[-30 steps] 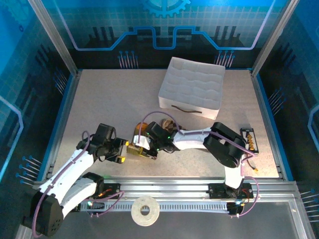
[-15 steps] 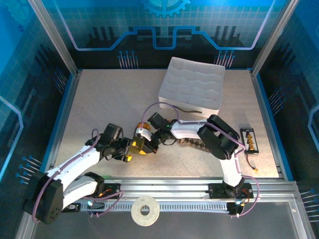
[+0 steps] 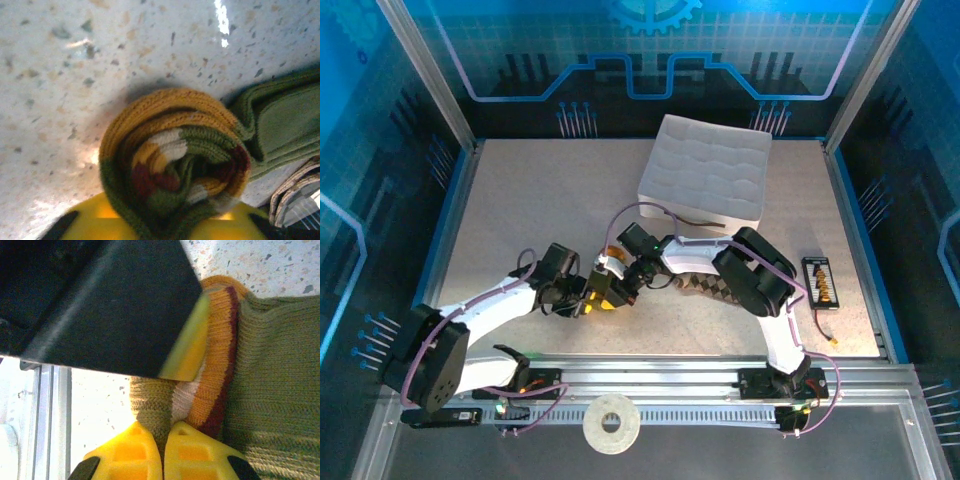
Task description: Roll the socks
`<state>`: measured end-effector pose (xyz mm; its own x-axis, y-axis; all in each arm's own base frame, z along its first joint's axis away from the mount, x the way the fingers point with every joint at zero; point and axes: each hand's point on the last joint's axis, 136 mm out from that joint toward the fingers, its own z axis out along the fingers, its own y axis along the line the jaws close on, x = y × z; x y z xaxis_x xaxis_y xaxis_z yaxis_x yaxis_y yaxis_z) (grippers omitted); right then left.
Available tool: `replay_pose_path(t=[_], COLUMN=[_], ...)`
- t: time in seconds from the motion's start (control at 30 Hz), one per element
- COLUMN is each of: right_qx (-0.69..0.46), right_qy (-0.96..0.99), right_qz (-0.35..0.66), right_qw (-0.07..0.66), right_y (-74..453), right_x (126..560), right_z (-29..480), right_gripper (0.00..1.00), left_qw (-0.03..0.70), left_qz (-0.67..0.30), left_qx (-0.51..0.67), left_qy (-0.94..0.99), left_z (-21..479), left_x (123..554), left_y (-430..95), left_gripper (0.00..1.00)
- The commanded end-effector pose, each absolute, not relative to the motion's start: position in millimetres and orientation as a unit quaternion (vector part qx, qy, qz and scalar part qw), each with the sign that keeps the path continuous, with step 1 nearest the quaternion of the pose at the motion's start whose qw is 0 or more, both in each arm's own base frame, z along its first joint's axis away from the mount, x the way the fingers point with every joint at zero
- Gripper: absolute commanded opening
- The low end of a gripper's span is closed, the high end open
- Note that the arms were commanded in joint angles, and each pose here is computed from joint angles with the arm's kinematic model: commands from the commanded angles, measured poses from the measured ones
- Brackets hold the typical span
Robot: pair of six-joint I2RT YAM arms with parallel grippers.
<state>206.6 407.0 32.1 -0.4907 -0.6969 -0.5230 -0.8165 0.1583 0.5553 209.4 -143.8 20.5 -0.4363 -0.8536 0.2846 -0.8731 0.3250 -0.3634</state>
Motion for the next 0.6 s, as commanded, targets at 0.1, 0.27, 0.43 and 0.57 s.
replay_pose_path(t=[0.1, 0.27, 0.43, 0.57], right_qx=[-0.529, -0.574, -0.630, -0.664], right_qy=[0.753, 0.679, 0.630, 0.592], right_qz=[0.367, 0.279, 0.174, 0.107], right_qw=[0.136, 0.364, 0.421, 0.444], right_y=[385, 374, 375, 390], right_x=[197, 208, 193, 183], right_z=[36, 83, 88, 82], right_gripper=[0.30, 0.59, 0.63, 0.63], left_qw=[0.118, 0.122, 0.133, 0.139], left_qz=[0.038, 0.024, 0.011, 0.008], left_qx=[0.561, 0.566, 0.569, 0.571], left_qy=[-0.818, -0.815, -0.811, -0.809], left_z=[-16, -7, -1, -1], left_x=[122, 125, 130, 136], left_y=[-101, -100, -104, -107], left_gripper=[0.00, 0.00, 0.00, 0.00])
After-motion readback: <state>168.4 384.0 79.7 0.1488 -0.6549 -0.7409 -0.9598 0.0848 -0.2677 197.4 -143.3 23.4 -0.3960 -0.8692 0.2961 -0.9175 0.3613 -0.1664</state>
